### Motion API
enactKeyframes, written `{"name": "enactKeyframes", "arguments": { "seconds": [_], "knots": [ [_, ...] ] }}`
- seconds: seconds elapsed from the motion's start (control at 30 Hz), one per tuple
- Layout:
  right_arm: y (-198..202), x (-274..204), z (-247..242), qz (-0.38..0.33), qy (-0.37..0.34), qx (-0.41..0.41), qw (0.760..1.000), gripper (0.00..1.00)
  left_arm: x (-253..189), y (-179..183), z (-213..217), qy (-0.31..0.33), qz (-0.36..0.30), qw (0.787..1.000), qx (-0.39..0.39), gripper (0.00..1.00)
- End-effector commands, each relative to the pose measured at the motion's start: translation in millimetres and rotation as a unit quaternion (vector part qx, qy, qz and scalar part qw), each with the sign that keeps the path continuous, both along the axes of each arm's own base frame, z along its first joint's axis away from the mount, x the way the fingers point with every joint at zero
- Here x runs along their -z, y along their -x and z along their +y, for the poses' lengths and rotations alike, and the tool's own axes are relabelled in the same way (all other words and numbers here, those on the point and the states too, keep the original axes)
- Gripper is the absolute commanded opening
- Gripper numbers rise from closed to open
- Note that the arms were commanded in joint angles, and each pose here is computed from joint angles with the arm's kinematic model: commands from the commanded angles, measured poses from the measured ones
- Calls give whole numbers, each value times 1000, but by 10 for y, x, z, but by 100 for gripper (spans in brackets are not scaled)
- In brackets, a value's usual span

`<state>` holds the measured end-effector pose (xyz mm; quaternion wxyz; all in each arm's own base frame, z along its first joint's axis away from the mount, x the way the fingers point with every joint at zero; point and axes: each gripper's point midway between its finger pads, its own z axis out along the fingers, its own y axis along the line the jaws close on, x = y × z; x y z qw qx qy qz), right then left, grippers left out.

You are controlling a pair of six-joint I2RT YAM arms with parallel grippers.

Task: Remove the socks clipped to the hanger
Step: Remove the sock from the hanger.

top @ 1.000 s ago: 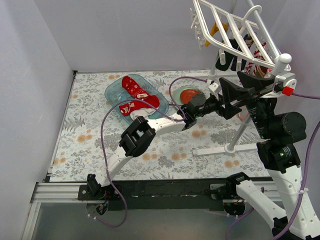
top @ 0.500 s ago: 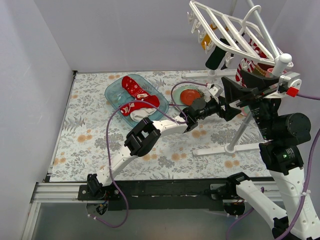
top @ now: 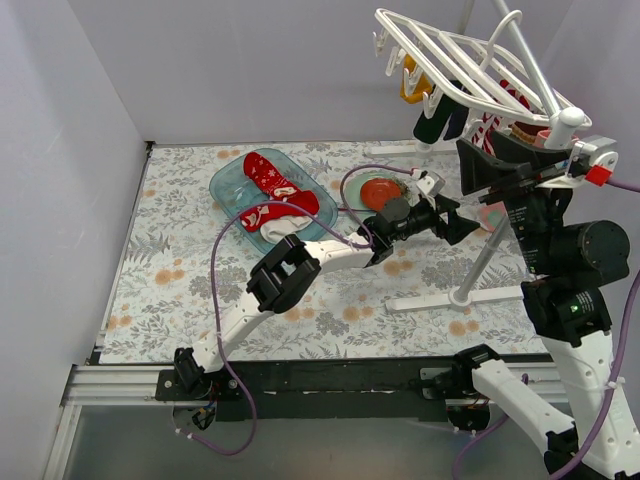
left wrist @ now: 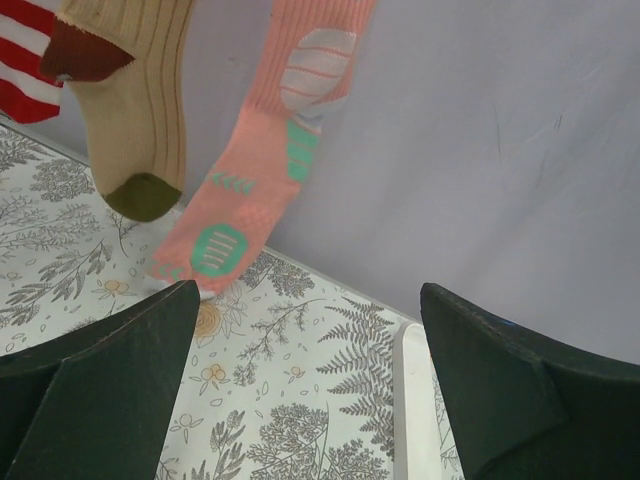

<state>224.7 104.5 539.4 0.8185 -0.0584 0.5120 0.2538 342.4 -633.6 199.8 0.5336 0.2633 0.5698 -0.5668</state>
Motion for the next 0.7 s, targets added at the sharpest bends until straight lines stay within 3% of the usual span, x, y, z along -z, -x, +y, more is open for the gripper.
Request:
{"name": "enactKeyframes", "arguments": {
  "seconds": [0.0,0.13,0.47,0.67],
  "knots": [
    [-143,-78,-64,6,-13,29,999,64,-909,148,218,47,-45,998,-2,93],
    [-379,61,-105,45,-23,60,997,56,-982,199,373,46,-45,998,-7,93],
    [-603,318,-181,75,-35,100,992,57,-1082,231,627,34,-50,998,-24,93],
    [-686,313,-167,69,-31,106,992,46,-1105,161,754,31,-43,998,-42,92]
  ]
}}
